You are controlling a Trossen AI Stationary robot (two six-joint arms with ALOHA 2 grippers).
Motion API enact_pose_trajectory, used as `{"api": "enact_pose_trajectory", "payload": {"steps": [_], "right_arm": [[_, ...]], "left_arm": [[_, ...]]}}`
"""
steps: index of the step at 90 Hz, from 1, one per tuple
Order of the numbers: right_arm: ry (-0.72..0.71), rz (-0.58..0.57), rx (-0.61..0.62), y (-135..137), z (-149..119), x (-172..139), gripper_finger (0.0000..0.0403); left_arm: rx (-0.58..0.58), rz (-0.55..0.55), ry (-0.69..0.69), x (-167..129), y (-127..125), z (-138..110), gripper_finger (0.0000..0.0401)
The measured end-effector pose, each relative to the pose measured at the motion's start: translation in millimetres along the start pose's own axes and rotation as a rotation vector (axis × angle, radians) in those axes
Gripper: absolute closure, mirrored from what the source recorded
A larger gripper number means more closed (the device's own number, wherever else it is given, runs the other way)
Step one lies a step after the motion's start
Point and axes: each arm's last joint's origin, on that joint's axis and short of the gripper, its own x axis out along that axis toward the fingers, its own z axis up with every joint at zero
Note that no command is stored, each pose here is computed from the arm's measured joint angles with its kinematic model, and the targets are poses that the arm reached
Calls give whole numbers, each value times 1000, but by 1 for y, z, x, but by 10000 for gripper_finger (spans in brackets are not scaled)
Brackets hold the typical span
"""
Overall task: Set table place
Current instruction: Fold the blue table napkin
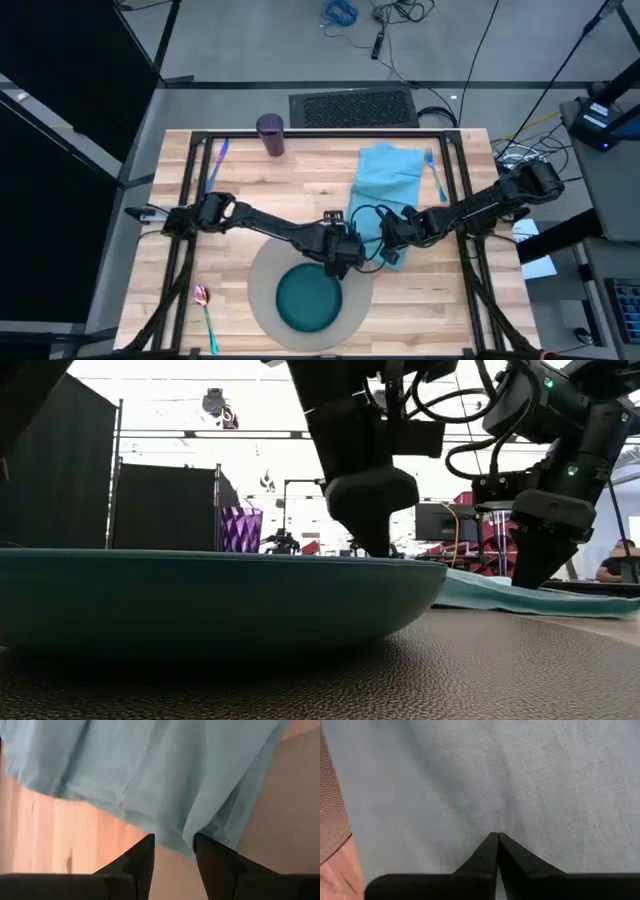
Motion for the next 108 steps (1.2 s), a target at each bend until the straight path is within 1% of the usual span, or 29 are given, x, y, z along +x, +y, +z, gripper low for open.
{"api": "enact_pose_trajectory", "payload": {"steps": [8,19,23,35,40,55,77,85,97,103,108], "right_arm": [[0,0,0,0,0,0,403],[0,0,0,0,0,0,403],[1,1,0,0,0,0,403],[3,3,0,0,0,0,403],[8,8,1,0,0,0,403],[12,12,1,0,0,0,403],[13,11,1,0,0,0,403],[13,11,2,0,0,0,403],[13,11,2,0,0,0,403],[13,10,1,0,0,0,403],[14,10,1,0,-1,0,403]], "left_arm": [[-6,-5,-25,-1,-3,2,306],[-6,-21,-23,-1,-3,2,376],[-6,-34,-21,-1,-3,2,390],[-3,-33,-15,-1,-3,1,398],[8,2,1,-1,-2,0,400],[69,156,61,-1,6,-7,401],[113,209,59,0,9,-7,401],[111,165,57,0,7,-6,401],[78,67,52,0,3,-6,401],[46,-8,44,0,0,-5,401],[15,-102,46,0,-3,-4,401]]}}
